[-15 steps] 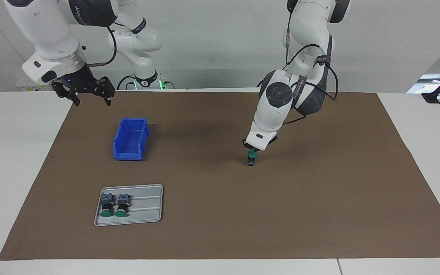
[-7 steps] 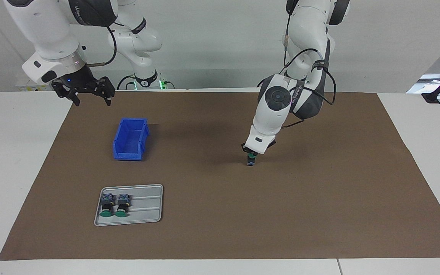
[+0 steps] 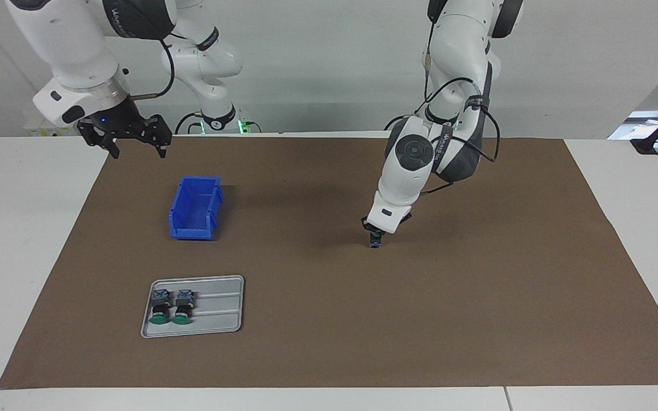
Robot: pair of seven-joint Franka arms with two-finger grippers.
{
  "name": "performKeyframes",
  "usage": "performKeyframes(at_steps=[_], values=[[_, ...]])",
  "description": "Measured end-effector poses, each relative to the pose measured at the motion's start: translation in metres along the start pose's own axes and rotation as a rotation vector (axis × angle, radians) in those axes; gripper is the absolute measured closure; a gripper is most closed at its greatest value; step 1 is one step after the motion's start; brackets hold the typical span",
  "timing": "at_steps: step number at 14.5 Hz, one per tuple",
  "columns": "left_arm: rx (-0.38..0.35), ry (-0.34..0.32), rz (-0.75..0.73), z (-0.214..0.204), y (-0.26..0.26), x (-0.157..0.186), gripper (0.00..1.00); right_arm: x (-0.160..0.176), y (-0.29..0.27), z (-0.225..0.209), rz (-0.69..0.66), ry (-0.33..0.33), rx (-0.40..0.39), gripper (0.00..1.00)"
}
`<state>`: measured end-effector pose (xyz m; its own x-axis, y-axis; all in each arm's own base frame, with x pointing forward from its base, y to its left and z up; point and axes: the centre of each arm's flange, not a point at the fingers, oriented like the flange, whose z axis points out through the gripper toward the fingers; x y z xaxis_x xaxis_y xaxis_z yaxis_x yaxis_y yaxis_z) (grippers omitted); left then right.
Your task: Place and press button with both arms
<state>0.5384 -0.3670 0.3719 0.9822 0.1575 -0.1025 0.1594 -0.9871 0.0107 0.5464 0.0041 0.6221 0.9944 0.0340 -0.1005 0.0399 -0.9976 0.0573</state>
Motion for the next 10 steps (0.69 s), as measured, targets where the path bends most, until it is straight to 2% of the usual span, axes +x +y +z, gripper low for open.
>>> performKeyframes(at_steps=[10], values=[[-0.01,0.017,0.003,0.0045,-0.0006,-0.0025,0.99,0.0,0.0,0.0,0.0,0.0,0.0,0.01]])
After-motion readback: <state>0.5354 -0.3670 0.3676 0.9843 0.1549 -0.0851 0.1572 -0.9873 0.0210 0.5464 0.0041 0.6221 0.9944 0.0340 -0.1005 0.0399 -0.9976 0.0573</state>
